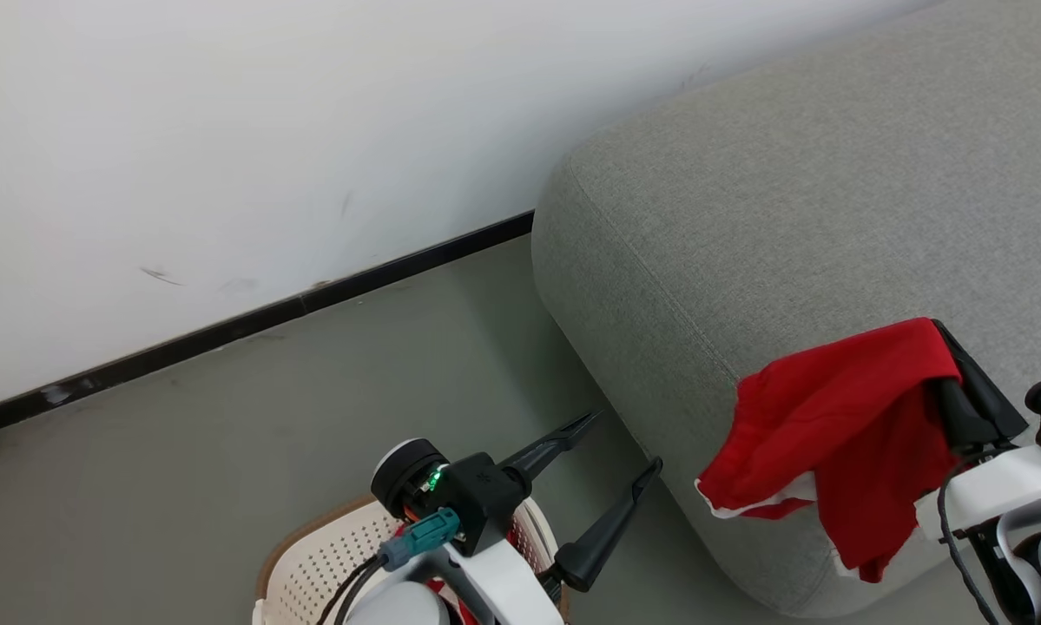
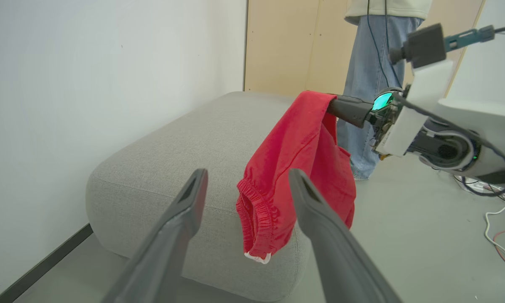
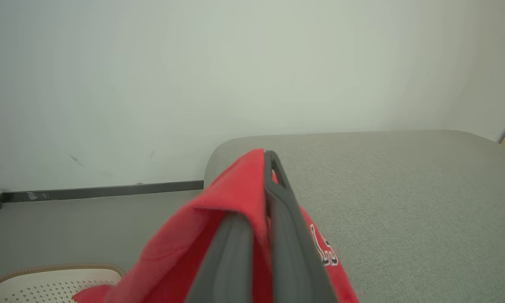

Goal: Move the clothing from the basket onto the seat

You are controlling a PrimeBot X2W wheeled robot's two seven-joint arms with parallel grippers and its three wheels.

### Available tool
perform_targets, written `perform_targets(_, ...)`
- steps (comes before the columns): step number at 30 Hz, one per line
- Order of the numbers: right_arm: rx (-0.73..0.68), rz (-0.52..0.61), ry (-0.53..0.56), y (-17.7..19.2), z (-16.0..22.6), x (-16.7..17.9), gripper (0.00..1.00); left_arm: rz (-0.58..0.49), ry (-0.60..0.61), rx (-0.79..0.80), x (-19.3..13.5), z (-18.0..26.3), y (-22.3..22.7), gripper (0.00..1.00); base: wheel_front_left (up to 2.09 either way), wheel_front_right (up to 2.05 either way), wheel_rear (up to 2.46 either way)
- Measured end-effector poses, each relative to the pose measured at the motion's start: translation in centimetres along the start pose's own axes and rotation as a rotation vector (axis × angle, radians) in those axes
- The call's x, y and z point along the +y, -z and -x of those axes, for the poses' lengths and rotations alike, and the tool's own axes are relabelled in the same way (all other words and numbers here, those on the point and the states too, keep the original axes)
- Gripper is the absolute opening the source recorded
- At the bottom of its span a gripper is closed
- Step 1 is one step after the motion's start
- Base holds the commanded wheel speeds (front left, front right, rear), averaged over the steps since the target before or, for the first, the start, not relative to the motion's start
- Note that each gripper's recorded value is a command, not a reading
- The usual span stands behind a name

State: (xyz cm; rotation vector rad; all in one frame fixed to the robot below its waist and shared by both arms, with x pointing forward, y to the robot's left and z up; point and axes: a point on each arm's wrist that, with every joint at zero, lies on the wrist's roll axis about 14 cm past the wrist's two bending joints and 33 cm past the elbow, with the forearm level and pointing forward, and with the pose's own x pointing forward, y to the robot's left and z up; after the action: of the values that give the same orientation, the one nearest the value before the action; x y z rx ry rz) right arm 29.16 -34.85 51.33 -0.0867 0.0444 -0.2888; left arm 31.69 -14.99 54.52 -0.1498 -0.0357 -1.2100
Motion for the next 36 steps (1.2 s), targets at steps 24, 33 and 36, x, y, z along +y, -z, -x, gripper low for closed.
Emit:
perform_targets(24,-0.045,0.105,0.051,-8.2,-11.0,-3.6,0.00,-0.035,-0.163,-0.008,6.6,1.6,0.3,1.00,0.00,0.00,0.00)
perform_targets(33,-0.026,0.126,0.107,-9.0,-14.0,-5.7,0.00,-0.046,-0.189,-0.017,8.3,1.8,0.1,1.00,0.00,0.00,0.00)
perform_targets(36,-0.017,0.129,0.126,-9.0,-15.2,-6.3,0.00,-0.052,-0.194,-0.031,8.9,1.8,-0.2,1.00,0.00,0.00,0.00)
